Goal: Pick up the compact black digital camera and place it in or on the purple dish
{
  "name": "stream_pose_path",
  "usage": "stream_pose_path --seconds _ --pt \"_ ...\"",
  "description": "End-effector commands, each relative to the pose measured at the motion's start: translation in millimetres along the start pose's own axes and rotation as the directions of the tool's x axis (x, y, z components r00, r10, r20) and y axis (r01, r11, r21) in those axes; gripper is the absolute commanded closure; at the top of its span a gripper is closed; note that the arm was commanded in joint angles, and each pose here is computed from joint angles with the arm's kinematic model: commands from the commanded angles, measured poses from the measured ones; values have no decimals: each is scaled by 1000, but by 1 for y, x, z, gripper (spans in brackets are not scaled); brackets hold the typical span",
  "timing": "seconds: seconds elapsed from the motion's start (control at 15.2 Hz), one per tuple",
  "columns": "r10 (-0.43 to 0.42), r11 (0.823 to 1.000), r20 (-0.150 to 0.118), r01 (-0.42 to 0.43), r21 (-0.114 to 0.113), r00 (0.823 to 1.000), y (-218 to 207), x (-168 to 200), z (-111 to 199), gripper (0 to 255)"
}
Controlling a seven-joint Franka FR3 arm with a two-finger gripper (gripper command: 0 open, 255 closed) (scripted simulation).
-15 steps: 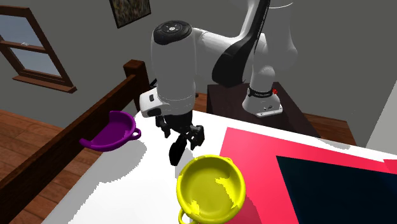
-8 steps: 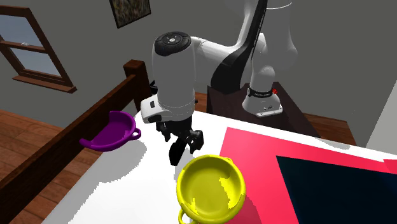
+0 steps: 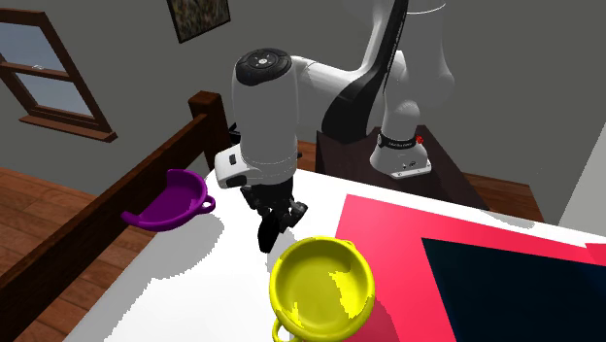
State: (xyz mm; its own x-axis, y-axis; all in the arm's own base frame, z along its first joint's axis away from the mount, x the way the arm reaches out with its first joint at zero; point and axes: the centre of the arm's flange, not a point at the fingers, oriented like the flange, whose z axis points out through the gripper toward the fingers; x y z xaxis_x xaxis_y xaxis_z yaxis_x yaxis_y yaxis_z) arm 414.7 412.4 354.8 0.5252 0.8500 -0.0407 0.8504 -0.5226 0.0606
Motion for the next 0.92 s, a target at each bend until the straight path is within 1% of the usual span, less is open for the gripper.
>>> stream_pose_path --seconds 0.0,0.26,0.86 --pt "0 1000 0 0 0 1000 0 0 0 255" --pt "0 1000 0 0 0 1000 0 0 0 255" --pt "0 1000 0 0 0 1000 3 -2 -47 255"
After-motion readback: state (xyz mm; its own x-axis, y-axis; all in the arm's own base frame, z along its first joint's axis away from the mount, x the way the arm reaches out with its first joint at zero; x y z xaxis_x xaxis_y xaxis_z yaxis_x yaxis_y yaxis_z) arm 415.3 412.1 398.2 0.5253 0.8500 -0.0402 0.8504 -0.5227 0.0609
